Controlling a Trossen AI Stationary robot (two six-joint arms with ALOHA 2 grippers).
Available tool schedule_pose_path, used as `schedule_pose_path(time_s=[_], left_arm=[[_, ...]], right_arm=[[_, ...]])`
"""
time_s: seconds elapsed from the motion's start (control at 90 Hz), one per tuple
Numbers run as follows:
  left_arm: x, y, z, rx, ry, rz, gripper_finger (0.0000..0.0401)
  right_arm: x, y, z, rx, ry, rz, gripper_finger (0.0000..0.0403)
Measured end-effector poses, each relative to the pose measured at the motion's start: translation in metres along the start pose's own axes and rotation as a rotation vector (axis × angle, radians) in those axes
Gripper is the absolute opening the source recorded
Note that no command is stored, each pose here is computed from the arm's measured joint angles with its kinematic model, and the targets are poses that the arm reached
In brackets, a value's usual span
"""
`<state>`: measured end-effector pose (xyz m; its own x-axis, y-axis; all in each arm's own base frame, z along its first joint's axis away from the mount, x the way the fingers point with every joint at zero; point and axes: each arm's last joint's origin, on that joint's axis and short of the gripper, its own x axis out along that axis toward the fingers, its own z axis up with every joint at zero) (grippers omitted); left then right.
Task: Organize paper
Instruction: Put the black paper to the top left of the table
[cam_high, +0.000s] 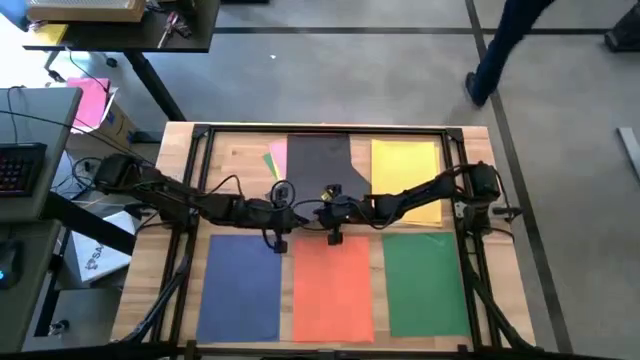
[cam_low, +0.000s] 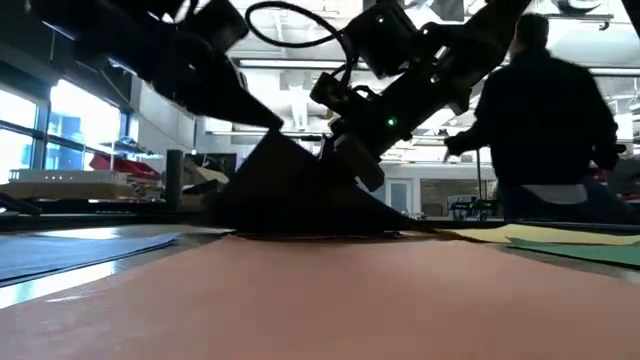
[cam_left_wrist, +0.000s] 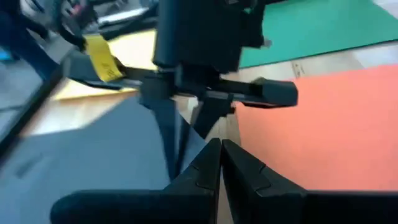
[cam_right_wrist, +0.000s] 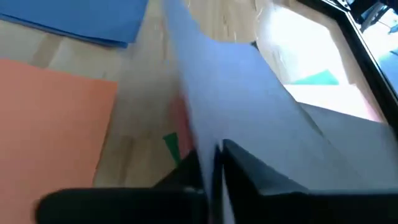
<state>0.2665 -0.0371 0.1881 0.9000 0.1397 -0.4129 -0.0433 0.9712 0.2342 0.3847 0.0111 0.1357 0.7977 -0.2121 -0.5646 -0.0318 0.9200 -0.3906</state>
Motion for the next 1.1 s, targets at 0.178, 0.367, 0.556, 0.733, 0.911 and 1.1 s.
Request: schedule_pose_path(time_s=[0.178, 0.367, 0.556, 0.733, 0.911, 1.1], left_arm=[[-0.019, -0.007, 0.008, 0.160, -0.012, -0.042, 0.0044], [-0.029, -0.012, 0.001, 0.211, 0.094, -0.031, 0.0134], [-0.020, -0.018, -0.017, 0.225, 0.176, -0.044, 0.0197], [-0.010, -0.021, -0.025, 0.212, 0.217, 0.099, 0.0199], [-0.003, -0.022, -0.032, 0.214, 0.242, 0.158, 0.0121], [-0.006, -0.026, -0.019, 0.242, 0.275, 0.265, 0.0010]], right_arm=[[-0.004, 0.013, 0.004, -0.029, 0.013, -0.071, 0.0001], [-0.009, 0.024, 0.010, -0.039, -0.007, -0.062, 0.0000], [-0.014, 0.022, 0.015, -0.001, -0.033, -0.077, 0.0000], [-0.027, 0.014, 0.027, 0.009, -0.077, -0.097, 0.0000], [-0.030, 0.013, 0.029, 0.008, -0.079, -0.096, 0.0000], [-0.032, 0.013, 0.025, 0.040, -0.017, -0.102, 0.0000]])
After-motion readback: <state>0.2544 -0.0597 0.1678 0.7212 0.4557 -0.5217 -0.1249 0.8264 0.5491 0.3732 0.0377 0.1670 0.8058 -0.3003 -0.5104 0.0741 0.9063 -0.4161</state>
